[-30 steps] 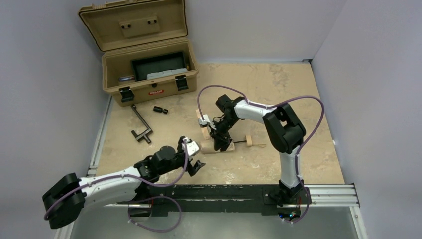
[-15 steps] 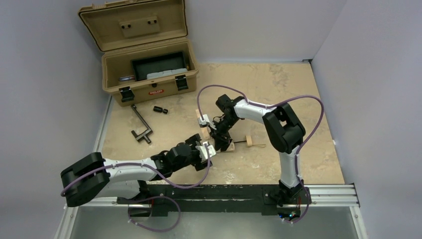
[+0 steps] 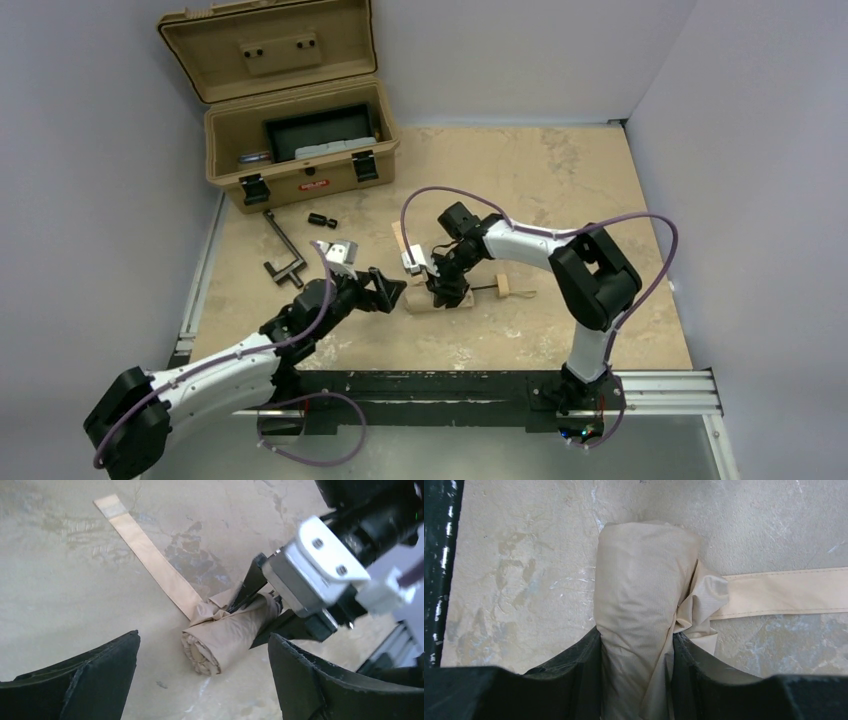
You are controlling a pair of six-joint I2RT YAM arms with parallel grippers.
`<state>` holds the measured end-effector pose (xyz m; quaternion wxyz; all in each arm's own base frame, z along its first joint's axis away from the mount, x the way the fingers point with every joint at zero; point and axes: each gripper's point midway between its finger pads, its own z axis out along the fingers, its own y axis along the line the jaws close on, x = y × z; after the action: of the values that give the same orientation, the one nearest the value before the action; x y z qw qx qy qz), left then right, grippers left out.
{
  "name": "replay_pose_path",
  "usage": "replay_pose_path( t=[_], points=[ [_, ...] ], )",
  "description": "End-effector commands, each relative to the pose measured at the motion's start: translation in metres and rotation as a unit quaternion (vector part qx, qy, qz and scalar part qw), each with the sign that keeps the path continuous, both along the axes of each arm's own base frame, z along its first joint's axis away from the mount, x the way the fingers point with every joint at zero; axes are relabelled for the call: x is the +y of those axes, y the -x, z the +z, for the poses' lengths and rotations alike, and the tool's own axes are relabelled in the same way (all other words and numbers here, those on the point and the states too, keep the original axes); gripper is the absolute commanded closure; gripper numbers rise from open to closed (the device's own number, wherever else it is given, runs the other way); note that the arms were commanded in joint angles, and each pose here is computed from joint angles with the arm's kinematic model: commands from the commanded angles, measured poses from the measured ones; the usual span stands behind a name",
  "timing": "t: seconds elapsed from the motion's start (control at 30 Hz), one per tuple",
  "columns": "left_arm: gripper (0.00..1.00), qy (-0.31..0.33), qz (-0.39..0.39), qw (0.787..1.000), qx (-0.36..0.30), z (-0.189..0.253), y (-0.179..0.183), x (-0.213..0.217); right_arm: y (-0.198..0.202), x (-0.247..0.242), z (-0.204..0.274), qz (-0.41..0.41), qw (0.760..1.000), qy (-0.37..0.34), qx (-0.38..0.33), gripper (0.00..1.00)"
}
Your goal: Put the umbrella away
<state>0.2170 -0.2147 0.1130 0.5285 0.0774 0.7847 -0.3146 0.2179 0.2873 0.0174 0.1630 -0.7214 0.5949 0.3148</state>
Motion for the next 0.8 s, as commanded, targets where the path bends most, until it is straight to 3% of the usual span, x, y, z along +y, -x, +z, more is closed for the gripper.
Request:
replay_pose_path(
  t=[0.0, 0.07, 0.2, 0.33, 0.6, 0.77],
  points=[
    [0.04, 0.158, 0.074, 0.971, 0.164, -0.007, 0.006, 0.002, 0.013, -0.054, -0.051, 0.006, 0.989, 0.142, -0.042, 0.96],
    [0.07, 0.194, 0.092, 0.952, 0.217, -0.011, 0.005, 0.0, 0.013, -0.048, -0.047, 0.011, 0.99, 0.127, -0.063, 0.96],
    [0.13, 0.199, 0.116, 0.919, 0.32, -0.032, 0.003, -0.008, 0.006, -0.044, -0.039, 0.01, 0.988, 0.112, -0.111, 0.97],
    [0.16, 0.202, 0.121, 0.909, 0.345, -0.037, -0.009, -0.018, 0.006, -0.044, -0.031, 0.026, 0.982, 0.102, -0.159, 0.97],
    [0.29, 0.207, 0.115, 0.887, 0.397, -0.045, -0.036, -0.045, 0.023, -0.046, -0.024, 0.076, 0.977, 0.075, -0.184, 0.97],
    [0.31, 0.22, 0.135, 0.861, 0.438, -0.068, -0.04, -0.052, 0.022, -0.041, -0.015, 0.075, 0.975, 0.054, -0.202, 0.97]
  ],
)
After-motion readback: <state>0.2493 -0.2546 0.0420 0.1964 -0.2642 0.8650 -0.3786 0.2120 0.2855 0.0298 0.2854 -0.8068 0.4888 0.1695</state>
